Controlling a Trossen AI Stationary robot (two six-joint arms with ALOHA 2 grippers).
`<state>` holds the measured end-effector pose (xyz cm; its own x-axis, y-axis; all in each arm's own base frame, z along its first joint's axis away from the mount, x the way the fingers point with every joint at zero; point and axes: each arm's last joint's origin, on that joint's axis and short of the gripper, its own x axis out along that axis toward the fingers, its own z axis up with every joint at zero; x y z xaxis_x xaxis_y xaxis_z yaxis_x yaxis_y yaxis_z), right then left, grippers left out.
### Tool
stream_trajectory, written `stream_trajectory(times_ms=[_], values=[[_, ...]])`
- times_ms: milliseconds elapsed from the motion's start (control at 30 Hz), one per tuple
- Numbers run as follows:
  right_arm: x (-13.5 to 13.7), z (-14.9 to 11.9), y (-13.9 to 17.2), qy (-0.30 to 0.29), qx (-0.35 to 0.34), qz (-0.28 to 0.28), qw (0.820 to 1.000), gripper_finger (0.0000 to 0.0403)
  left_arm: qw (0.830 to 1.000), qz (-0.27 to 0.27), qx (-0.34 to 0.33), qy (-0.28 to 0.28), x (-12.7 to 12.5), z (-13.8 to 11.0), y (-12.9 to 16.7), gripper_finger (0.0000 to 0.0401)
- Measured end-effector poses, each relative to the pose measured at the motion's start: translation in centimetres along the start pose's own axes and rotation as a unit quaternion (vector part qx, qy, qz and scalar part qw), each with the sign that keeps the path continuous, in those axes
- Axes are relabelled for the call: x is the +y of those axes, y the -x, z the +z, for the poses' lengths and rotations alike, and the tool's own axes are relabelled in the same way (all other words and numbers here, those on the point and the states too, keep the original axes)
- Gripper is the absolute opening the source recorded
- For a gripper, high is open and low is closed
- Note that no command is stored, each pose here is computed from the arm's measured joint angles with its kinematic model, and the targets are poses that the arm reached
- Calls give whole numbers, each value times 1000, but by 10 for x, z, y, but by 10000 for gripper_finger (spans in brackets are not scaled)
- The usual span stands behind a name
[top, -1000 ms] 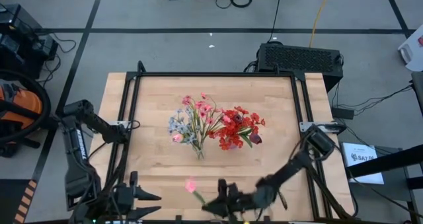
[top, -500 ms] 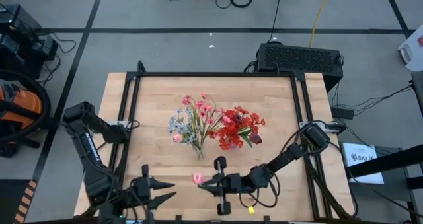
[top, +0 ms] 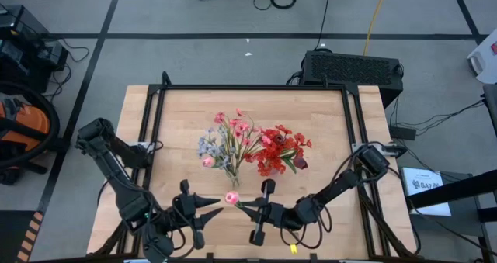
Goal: Sort flowers into vase by color
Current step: Put the pink flower into the transparent vase
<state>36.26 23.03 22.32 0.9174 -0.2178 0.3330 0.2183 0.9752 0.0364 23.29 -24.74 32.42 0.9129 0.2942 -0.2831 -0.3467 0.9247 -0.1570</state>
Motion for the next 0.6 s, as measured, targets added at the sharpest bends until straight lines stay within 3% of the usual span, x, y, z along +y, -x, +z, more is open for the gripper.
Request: stream_trajectory(times_ms=[267,600], values=[[3,-2,2,-13,10,5,1000,0,998,-44,-11,-38,-6,17,-24,121],[11,-3,10,-1,31,6,999,0,998,-66,-15,-3,-10,17,-55,120]])
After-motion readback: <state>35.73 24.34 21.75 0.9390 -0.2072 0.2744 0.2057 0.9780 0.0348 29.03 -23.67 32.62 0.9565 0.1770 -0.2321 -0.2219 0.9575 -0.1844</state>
